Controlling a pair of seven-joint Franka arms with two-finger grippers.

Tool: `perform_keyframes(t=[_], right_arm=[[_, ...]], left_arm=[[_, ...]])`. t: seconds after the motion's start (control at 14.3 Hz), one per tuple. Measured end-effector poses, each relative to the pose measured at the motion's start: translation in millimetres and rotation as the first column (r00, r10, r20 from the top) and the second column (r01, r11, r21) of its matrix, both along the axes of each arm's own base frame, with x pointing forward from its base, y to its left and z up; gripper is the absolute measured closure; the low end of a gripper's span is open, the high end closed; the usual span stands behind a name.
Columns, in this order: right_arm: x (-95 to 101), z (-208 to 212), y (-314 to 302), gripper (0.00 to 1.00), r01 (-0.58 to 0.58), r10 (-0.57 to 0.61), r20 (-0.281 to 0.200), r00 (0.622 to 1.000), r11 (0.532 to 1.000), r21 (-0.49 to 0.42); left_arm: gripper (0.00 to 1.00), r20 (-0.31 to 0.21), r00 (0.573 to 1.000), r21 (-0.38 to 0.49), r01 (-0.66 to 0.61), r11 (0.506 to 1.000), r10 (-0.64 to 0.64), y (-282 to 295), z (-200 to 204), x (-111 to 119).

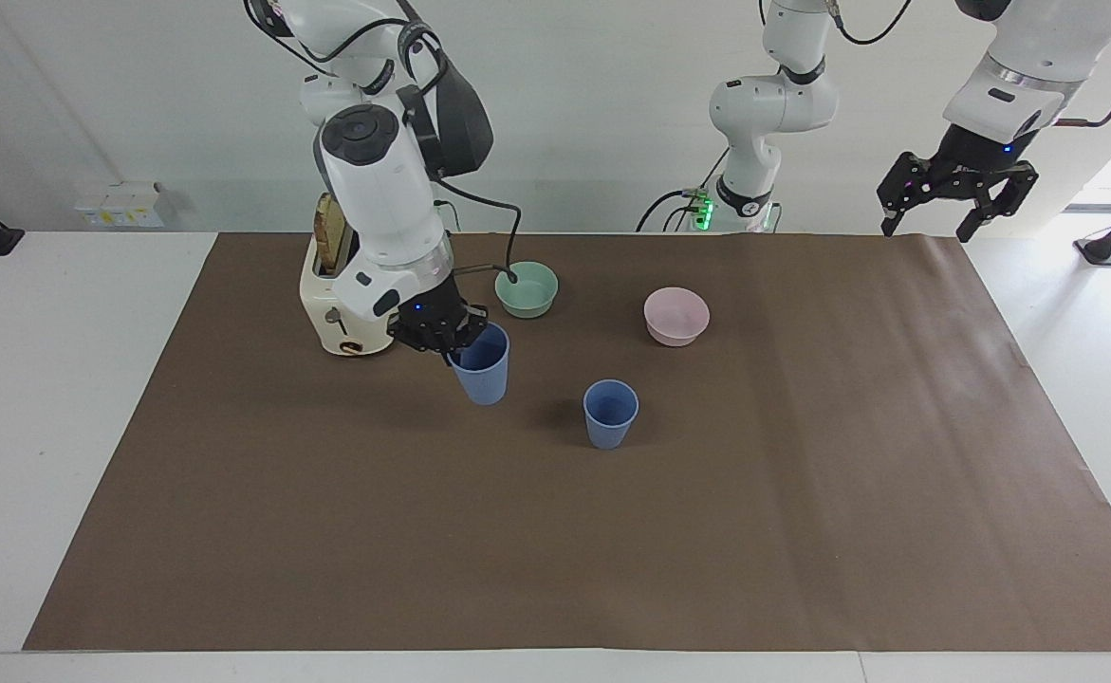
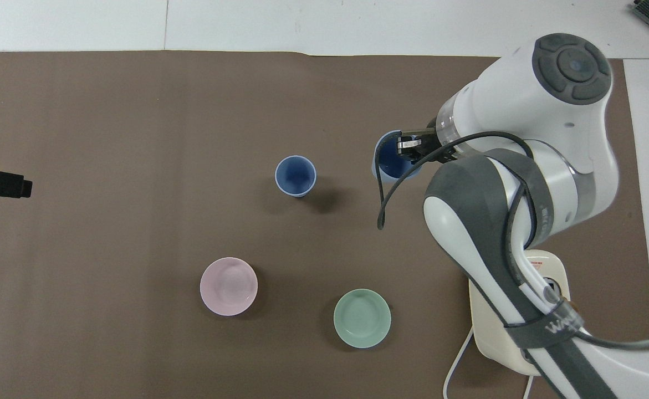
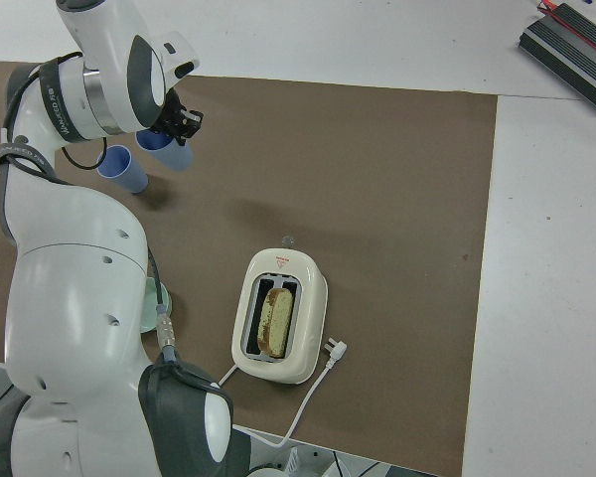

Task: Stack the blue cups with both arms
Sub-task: 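Carry the blue cup with the right gripper over the placed cup, then lower the blue cup into the other cup and open the right gripper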

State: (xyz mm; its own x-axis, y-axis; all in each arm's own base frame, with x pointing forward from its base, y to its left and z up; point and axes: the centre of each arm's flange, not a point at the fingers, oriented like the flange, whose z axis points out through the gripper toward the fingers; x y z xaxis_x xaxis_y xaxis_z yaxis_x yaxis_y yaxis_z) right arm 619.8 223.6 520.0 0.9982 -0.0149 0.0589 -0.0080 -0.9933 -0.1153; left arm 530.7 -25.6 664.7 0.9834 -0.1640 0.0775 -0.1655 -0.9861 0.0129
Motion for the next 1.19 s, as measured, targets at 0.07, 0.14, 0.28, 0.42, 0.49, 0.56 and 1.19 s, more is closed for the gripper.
perform_keyframes(t=[0.07,0.14,0.28,0.42,0.49,0.56,1.19], right_arm=[[0.2,4,12,0.96,0.012,-0.012,0.007,1.000,1.000,0.008],[-0.8,8,25,0.96,0.018,-0.018,0.014,1.000,1.000,0.016],[-4.7,13,51,0.96,0.033,-0.034,0.021,0.999,0.999,0.032],[-9.5,11,76,0.96,0.037,-0.037,0.017,0.999,0.998,0.042],[-11.3,7,89,0.96,0.046,-0.046,0.010,0.999,0.998,0.047],[-12.3,1,103,0.96,0.055,-0.056,0.005,0.998,0.997,0.050],[-3.4,-33,141,0.96,0.060,-0.060,-0.001,0.998,0.996,0.063]], left_arm=[[0.00,-0.004,1.000,0.000,0.002,1.000,-0.002,-1,-3,4],[0.00,-0.008,1.000,0.000,0.006,1.000,-0.006,-3,-5,6],[0.00,-0.011,1.000,0.000,0.010,1.000,-0.010,-5,-6,7],[0.00,-0.010,1.000,0.000,0.008,1.000,-0.008,-4,-6,7],[0.00,-0.010,1.000,0.000,0.007,1.000,-0.007,-4,-6,7],[0.00,-0.010,1.000,0.000,0.007,1.000,-0.007,-4,-6,7],[0.00,-0.014,1.000,0.000,0.002,1.000,-0.002,-1,-7,7]])
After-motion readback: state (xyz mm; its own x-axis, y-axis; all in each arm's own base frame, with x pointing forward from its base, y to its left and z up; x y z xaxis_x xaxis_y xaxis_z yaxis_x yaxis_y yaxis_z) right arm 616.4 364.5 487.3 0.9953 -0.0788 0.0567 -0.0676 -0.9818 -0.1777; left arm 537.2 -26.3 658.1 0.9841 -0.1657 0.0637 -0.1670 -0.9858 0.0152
